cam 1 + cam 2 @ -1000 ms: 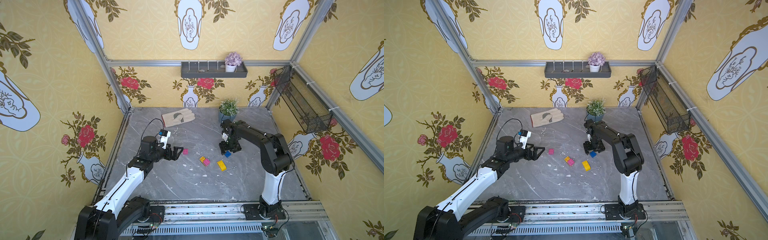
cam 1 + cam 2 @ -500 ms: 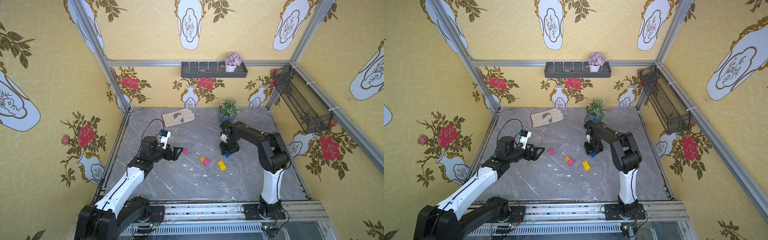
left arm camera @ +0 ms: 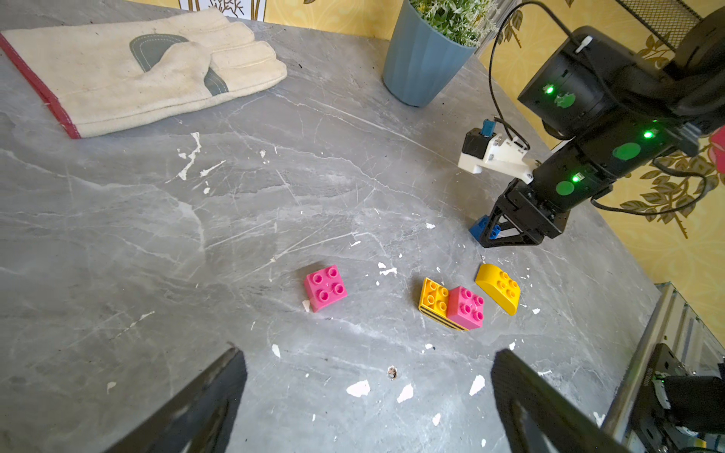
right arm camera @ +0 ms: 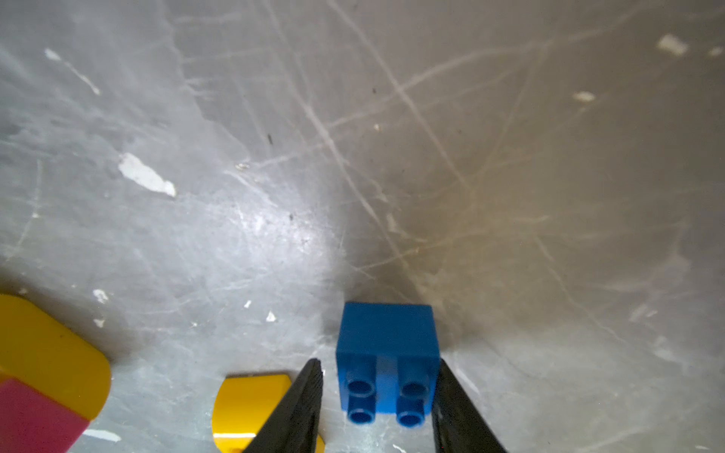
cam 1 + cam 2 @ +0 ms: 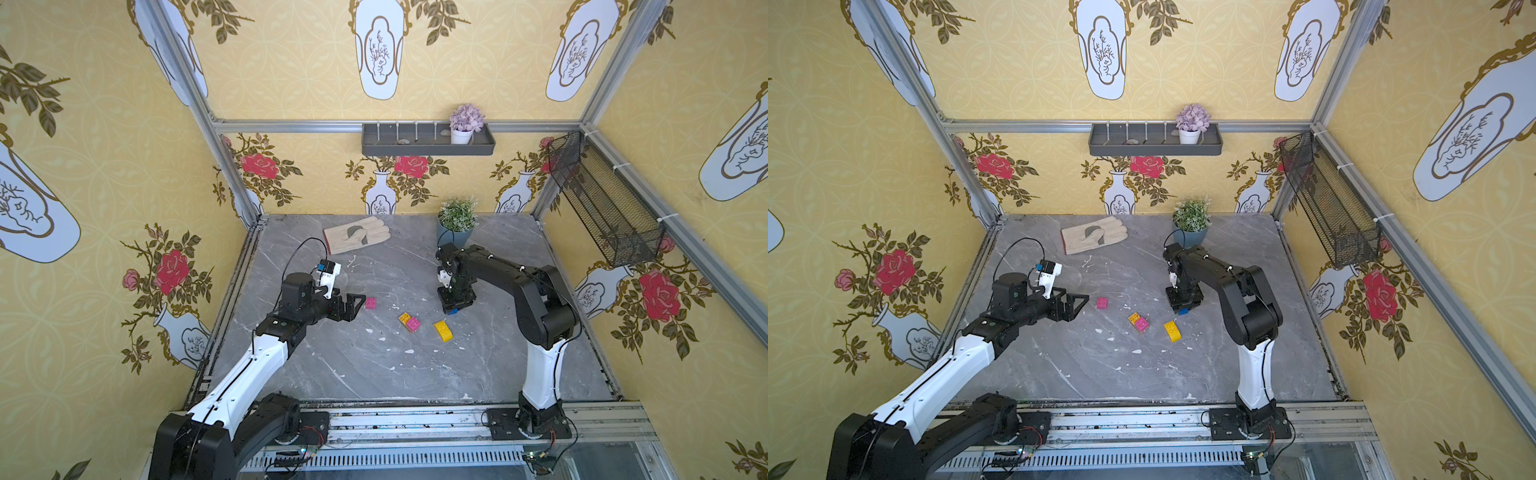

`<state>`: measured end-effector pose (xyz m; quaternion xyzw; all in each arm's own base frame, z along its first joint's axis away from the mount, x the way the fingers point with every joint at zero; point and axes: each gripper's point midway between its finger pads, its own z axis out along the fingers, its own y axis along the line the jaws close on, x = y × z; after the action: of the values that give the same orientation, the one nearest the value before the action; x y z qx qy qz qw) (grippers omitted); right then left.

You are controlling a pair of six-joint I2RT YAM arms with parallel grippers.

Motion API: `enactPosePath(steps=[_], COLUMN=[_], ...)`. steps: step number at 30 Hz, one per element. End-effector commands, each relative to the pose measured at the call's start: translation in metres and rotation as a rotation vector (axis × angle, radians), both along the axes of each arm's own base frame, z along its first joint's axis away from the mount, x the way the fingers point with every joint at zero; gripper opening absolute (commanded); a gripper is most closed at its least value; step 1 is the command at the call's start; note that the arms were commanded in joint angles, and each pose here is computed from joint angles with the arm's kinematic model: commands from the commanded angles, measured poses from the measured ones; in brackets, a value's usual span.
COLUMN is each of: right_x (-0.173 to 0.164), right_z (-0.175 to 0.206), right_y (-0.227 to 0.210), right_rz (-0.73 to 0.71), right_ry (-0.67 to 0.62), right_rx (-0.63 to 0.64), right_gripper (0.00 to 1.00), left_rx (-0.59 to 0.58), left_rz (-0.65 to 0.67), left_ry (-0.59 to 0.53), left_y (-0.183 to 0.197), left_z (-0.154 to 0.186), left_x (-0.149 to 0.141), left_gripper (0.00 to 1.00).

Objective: Assemble the letter s with lego
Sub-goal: Pick up the lego brick from the center of the board, then move the lego brick at the center of the board.

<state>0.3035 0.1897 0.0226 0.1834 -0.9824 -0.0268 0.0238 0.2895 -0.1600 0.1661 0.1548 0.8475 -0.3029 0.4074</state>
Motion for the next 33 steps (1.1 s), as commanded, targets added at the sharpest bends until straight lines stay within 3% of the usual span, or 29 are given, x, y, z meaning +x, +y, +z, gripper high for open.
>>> enactPosePath(steps=[1, 8, 13, 22, 26, 33], right_x=[0.006, 0.013, 0.023, 0.025, 0.021, 0.023], right_z=[-0.001, 0.003, 0.026, 0.083, 0.078, 0.058], right_y=[0.0, 0.002, 0.014, 0.131, 0.175, 0.211], right_rz=[-0.015, -0.011, 0.007, -0.031, -0.079, -0.152], right_ry=[-0.019, -0.045, -0.087, -0.078, -0.054, -0.028], right_rx=[-0.015, -0.028, -0.016, 0.244, 0.284, 0.319], right_gripper=[0.42, 0.31, 0.29, 0.29, 0.26, 0.26], left_rx=[0.01, 0.013, 0.004, -0.04, -0.054, -0.024], left_rz=[0.003, 0.004, 0.017, 0.267, 0.364, 0.467], left_ry=[0.004, 0.002, -0.007, 0.029, 0.001, -0.036], left_y=[0.002, 0.002, 0.003, 0.032, 0.049, 0.071], left_z=[-0.003, -0.002, 0.003, 0.001, 0.01, 0.018], left_x=[-0.002, -0.003, -0.002, 0.009, 0.009, 0.004], left_gripper=[1.0, 1.0, 1.0, 0.99, 0.99, 0.99])
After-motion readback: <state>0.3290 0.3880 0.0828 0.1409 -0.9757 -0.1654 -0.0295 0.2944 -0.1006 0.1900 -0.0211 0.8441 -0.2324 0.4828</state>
